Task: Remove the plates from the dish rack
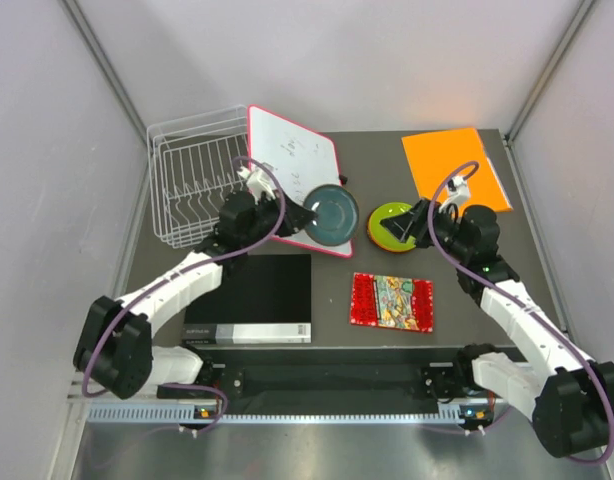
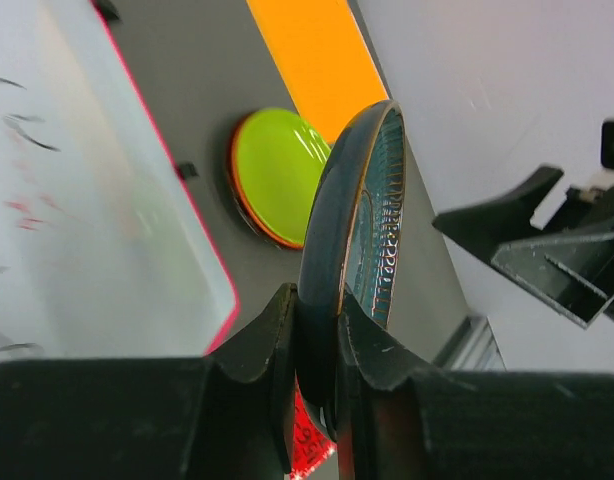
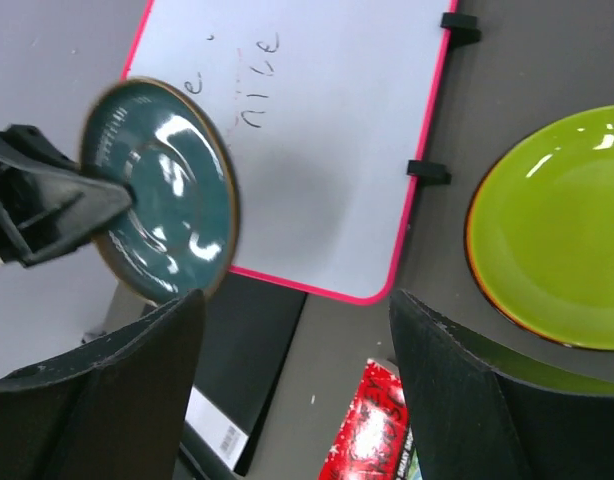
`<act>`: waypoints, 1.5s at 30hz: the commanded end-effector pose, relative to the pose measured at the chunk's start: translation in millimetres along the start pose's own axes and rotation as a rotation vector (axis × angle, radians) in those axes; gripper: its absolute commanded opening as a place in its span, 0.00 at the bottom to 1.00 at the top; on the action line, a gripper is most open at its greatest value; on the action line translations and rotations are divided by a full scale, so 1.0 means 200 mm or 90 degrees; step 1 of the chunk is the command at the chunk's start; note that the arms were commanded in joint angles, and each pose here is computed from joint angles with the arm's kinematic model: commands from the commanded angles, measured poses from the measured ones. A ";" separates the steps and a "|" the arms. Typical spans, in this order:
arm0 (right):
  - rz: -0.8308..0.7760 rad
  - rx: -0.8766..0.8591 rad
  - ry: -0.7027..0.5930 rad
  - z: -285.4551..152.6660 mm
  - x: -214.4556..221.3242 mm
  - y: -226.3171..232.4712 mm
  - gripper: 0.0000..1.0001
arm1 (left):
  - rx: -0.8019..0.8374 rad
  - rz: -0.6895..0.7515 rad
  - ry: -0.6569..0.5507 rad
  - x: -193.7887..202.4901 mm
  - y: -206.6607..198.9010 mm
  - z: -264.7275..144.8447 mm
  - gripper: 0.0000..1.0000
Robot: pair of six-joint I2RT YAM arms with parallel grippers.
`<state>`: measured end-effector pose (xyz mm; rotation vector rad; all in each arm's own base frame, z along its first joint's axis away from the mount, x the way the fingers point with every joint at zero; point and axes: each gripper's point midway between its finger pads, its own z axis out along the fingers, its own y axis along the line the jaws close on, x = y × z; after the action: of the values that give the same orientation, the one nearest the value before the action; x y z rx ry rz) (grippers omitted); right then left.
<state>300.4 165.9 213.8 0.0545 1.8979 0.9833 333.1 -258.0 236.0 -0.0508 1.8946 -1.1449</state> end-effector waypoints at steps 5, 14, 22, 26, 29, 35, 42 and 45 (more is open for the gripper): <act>0.006 -0.082 -0.024 0.07 -0.02 0.14 0.75 | 0.178 0.013 -0.035 0.02 -0.43 0.08 0.00; 0.031 -0.126 0.020 0.15 0.09 0.14 0.38 | 0.206 0.001 -0.012 0.09 -0.48 0.14 0.00; 0.018 -0.141 0.011 0.11 0.09 0.17 0.00 | 0.205 0.005 0.007 0.12 -0.47 0.20 0.17; 0.006 -0.025 -0.049 0.07 -0.01 0.03 0.00 | 0.179 0.048 0.002 0.10 -0.45 0.18 0.63; -0.020 0.047 -0.070 0.01 -0.08 -0.05 0.00 | 0.139 0.119 -0.043 -0.01 -0.45 0.12 0.73; -0.040 0.177 -0.106 -0.05 -0.25 -0.26 0.00 | 0.015 0.233 -0.116 -0.21 -0.38 -0.05 0.82; 0.006 0.226 -0.090 -0.02 -0.32 -0.55 0.00 | -0.205 0.304 -0.280 -0.55 -0.20 -0.32 0.94; 0.010 0.227 -0.064 0.04 -0.33 -0.62 0.00 | -0.290 0.323 -0.312 -0.65 -0.07 -0.41 0.94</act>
<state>353.9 59.9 147.6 0.4060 2.0451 0.5873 330.8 -209.5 347.6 0.0148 1.5524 -0.6068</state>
